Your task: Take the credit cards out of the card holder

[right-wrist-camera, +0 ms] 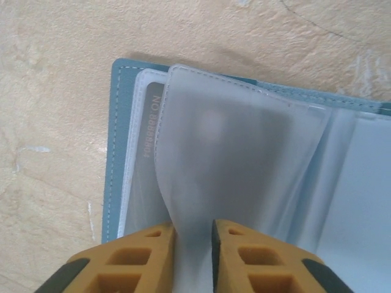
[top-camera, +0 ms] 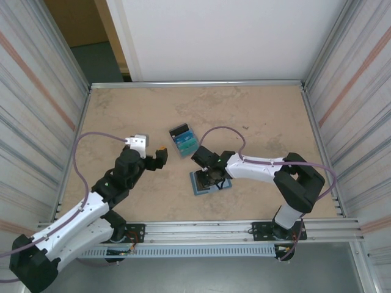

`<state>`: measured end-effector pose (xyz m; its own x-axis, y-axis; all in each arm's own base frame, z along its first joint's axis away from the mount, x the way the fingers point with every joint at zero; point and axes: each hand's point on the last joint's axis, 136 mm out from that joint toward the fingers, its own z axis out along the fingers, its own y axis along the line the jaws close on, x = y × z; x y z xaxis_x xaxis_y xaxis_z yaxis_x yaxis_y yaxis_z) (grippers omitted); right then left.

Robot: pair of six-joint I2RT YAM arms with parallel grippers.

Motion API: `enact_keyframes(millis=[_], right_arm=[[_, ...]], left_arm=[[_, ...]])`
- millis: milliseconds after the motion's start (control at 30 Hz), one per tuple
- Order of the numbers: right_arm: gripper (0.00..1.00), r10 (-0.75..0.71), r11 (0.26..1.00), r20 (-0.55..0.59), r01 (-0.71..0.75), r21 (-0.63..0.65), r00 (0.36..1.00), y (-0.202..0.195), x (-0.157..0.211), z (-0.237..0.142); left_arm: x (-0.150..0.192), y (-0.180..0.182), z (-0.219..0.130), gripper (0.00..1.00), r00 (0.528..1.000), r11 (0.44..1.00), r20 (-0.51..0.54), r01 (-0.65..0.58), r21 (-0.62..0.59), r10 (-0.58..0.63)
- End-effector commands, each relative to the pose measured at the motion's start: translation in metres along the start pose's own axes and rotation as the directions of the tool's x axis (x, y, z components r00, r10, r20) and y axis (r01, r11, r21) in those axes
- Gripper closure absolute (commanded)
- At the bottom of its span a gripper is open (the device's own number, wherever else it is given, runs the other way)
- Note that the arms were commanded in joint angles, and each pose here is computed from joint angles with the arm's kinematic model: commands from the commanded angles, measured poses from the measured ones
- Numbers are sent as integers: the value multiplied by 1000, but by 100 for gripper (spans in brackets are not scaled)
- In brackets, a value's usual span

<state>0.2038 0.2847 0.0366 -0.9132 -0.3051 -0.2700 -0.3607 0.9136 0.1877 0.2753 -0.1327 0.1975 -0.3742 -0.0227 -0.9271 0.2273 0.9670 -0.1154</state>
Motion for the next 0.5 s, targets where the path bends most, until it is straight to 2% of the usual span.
enact_keyframes(millis=[0, 467], right_arm=[[72, 35, 999, 46, -37, 36, 998, -10, -9, -16], [66, 96, 989, 81, -104, 105, 992, -41, -7, -31]], left_arm=[[-27, -4, -4, 1, 998, 1000, 67, -8, -2, 8], [-26, -7, 2, 1, 999, 1000, 40, -27, -7, 28]])
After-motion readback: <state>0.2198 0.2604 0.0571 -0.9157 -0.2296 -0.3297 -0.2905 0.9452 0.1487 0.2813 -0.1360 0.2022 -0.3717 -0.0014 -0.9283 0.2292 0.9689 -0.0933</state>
